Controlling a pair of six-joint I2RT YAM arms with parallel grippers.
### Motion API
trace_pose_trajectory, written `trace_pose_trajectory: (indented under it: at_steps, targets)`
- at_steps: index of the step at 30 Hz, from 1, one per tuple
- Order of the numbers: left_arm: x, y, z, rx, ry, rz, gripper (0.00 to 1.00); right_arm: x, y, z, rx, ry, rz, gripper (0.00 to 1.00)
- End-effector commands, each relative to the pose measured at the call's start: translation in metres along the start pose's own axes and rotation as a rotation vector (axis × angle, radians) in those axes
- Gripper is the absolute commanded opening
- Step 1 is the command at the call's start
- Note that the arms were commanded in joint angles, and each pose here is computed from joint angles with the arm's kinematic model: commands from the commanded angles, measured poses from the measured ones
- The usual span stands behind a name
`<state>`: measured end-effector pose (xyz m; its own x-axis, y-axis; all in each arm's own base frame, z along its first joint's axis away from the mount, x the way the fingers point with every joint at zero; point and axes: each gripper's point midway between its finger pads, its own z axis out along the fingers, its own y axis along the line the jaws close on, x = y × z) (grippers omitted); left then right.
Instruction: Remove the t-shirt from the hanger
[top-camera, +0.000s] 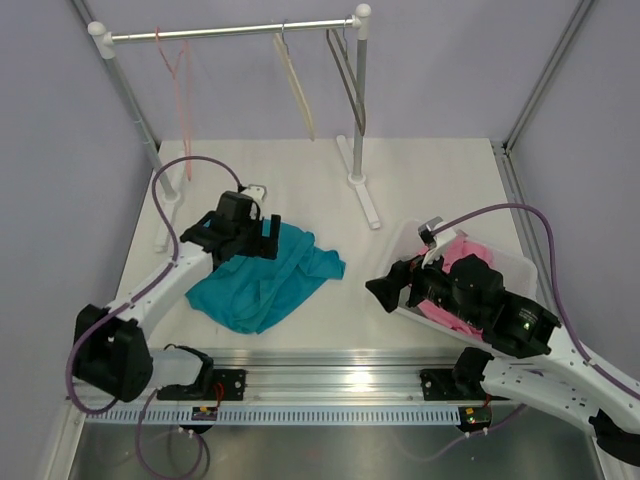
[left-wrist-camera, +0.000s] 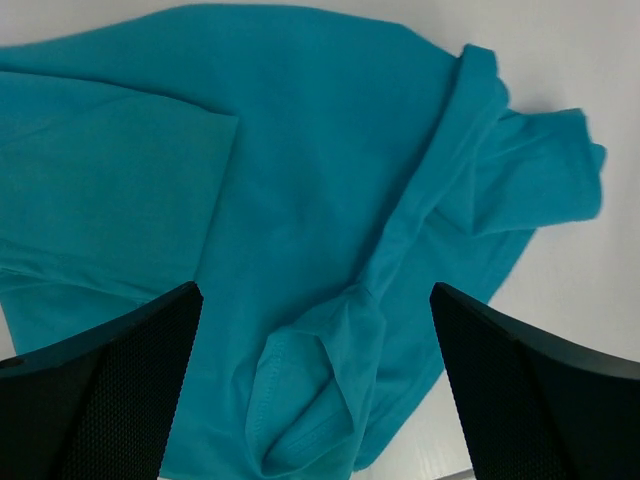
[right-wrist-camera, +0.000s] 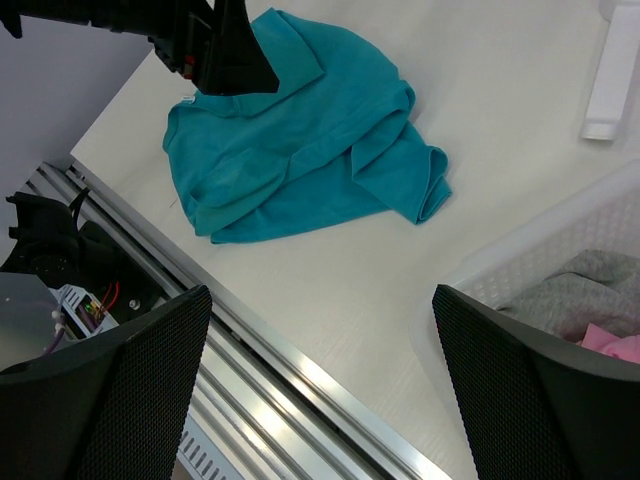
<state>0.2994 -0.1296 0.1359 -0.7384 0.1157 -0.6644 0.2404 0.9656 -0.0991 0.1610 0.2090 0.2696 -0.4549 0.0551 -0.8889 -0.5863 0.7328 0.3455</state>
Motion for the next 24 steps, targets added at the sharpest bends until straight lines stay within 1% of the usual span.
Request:
trace_pose_trajectory:
  at_steps: [1,3,4,5,7,10,13,15,18,19,21,23,24]
  targets:
    - [-0.015,0.006,0.026,-0.078,-0.049,-0.017,0.99,-0.009,-0.003,-0.001,0.014,-0.066,0.021,0.99]
    - [-0.01,0.006,0.04,-0.106,-0.039,0.001,0.99,-0.009,-0.004,-0.001,0.011,-0.071,0.016,1.0]
    - [-0.001,0.006,0.052,-0.115,-0.007,0.004,0.99,-0.008,-0.004,0.0,0.011,-0.069,0.013,0.99]
    - [-0.002,0.005,0.059,-0.115,-0.013,0.001,0.99,-0.008,-0.003,0.0,0.007,-0.07,0.01,1.0]
    - [0.017,0.006,0.079,-0.115,0.047,-0.005,0.99,-0.008,-0.003,-0.001,0.002,-0.07,0.004,0.99]
    - [0.029,0.001,0.102,-0.103,0.081,-0.013,0.99,-0.009,-0.006,-0.002,0.011,-0.084,-0.004,1.0]
    - [0.037,-0.002,0.113,-0.104,0.097,-0.014,0.99,-0.008,-0.007,-0.004,0.008,-0.089,-0.011,0.99]
    - [0.051,-0.003,0.124,-0.113,0.137,-0.015,0.99,-0.008,-0.007,-0.005,0.007,-0.091,-0.014,0.99]
    - [0.065,-0.008,0.136,-0.106,0.162,-0.037,0.99,-0.009,-0.01,-0.005,0.023,-0.098,-0.016,1.0]
    - [0.069,-0.013,0.138,-0.091,0.159,-0.03,0.96,-0.01,-0.011,-0.005,0.029,-0.097,-0.015,1.0]
    - [0.074,-0.02,0.14,-0.053,0.174,-0.036,0.69,-0.012,-0.01,-0.006,0.032,-0.095,-0.009,1.0]
    - [0.071,-0.026,0.137,-0.024,0.168,-0.048,0.27,-0.013,-0.009,-0.007,0.032,-0.1,0.01,0.99]
    - [0.061,-0.033,0.129,0.014,0.14,-0.059,0.11,-0.015,-0.008,-0.008,0.028,-0.108,0.019,0.99]
